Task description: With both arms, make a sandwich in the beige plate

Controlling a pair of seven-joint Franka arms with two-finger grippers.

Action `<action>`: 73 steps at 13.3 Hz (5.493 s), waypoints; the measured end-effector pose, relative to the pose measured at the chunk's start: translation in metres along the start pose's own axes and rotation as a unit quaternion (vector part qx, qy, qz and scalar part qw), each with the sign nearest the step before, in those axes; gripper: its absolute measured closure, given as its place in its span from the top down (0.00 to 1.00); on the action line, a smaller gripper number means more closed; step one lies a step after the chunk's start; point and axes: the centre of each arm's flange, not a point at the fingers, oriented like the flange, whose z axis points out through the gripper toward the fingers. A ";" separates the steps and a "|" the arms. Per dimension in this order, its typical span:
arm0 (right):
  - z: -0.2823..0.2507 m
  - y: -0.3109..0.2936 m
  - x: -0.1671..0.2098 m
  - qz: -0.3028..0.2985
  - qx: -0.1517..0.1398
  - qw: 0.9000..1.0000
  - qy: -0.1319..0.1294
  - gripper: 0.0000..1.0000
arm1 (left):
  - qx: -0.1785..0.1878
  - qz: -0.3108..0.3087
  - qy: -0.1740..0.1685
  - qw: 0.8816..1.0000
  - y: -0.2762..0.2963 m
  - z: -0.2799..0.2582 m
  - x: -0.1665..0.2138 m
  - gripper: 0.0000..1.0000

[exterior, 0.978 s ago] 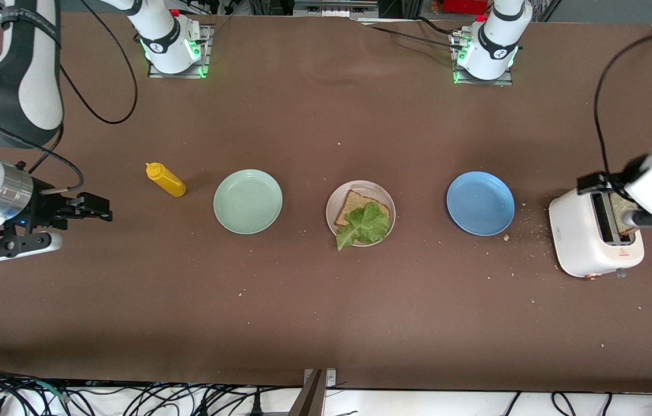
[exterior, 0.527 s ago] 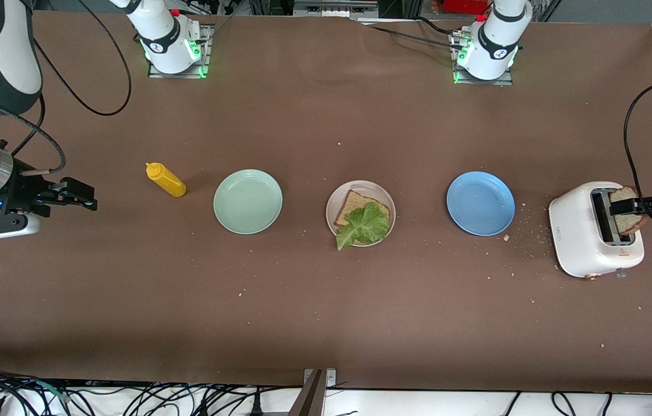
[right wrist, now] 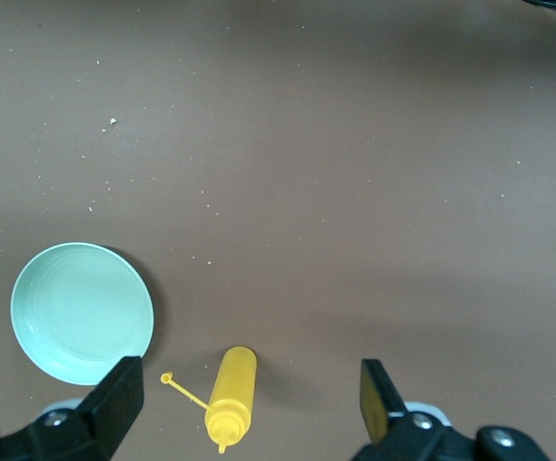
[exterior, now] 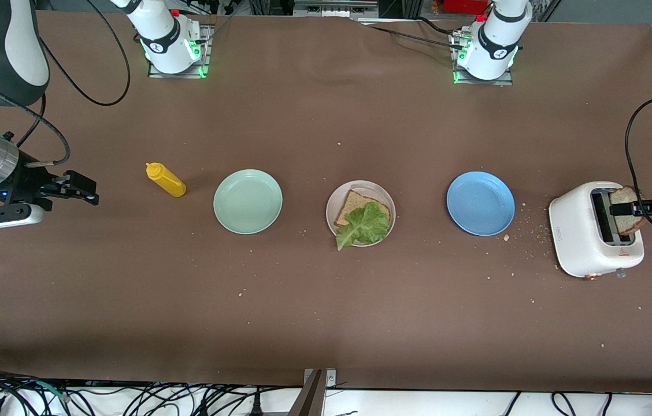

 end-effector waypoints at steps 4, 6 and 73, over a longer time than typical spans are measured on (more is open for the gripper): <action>0.002 0.000 0.000 0.000 0.000 1.000 -0.001 1.00 | -0.001 0.004 -0.001 1.000 -0.006 0.000 -0.001 0.41; 0.002 0.000 0.000 0.000 0.000 1.000 -0.001 1.00 | -0.001 0.004 0.000 1.000 -0.007 -0.002 -0.001 0.18; 0.015 -0.003 -0.003 -0.002 0.002 1.000 -0.015 1.00 | -0.226 0.274 -0.004 0.935 0.357 -0.123 -0.056 1.00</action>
